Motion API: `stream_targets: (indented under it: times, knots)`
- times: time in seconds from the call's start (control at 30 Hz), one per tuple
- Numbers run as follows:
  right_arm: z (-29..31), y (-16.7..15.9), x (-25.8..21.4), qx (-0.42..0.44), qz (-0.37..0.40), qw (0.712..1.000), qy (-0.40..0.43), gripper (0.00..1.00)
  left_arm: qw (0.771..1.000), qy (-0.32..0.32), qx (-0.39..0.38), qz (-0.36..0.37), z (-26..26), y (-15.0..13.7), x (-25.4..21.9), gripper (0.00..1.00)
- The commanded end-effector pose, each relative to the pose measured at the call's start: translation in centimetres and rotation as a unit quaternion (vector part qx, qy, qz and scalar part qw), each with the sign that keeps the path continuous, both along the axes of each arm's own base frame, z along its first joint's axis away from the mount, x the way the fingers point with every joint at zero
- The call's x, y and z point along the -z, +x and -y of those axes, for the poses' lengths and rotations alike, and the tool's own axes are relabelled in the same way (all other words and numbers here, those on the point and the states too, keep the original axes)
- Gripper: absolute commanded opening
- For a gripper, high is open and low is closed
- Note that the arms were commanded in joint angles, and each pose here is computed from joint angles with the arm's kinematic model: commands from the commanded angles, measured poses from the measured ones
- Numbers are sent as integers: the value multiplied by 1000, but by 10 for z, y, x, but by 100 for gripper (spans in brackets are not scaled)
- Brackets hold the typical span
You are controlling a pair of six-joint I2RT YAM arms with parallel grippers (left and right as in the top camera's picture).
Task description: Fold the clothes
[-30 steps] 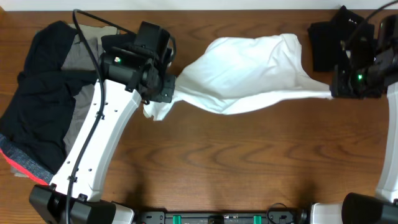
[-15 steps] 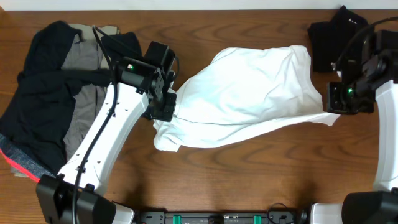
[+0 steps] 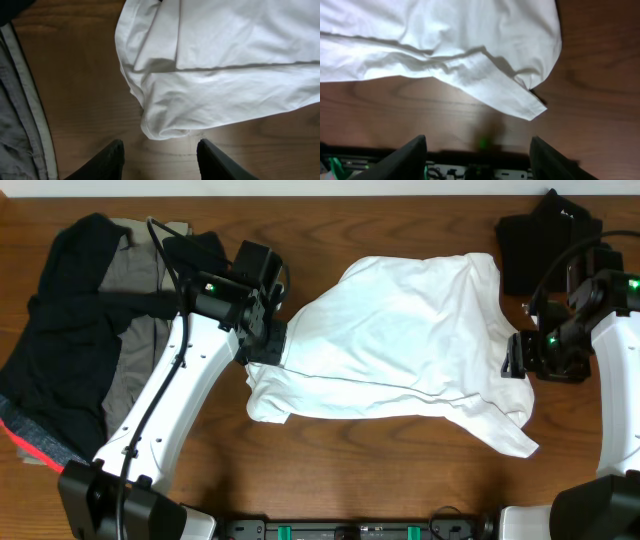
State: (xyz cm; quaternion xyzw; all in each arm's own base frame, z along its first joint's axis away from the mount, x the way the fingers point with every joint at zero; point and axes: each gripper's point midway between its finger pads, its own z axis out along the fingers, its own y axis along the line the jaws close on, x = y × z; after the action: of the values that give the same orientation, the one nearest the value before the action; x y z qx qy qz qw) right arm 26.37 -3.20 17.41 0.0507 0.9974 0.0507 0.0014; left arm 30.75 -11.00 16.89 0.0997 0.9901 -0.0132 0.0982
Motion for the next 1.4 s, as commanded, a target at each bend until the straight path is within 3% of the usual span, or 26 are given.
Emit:
stream_targets:
  times: [0.0, 0.07, 0.2, 0.33, 0.4, 0.63, 1.37]
  knots:
    - [6, 8, 1, 17, 16, 1000, -1, 69, 1000, -6, -2, 5, 2, 2, -1, 49]
    - [4, 29, -1, 21, 59, 998, 12, 73, 1000, -12, -1, 21, 5, 11, -1, 53]
    - [-20, 83, -15, -7, 174, 983, 65, 70, 997, -58, -14, 54, 10, 45, 3, 68]
    - [-47, 114, -25, -58, 235, 968, 64, 70, 990, -134, -22, 44, 12, 78, 25, 72]
    - [-60, 121, -26, -78, 247, 964, 60, 70, 989, -137, -42, 27, 1, 90, 44, 72]
    - [-74, 127, -25, -99, 253, 961, 46, 71, 988, -125, -82, -24, -27, 99, 91, 71]
    - [-75, 126, -25, -100, 253, 961, 49, 62, 991, -120, -55, -5, -26, 132, 143, 58]
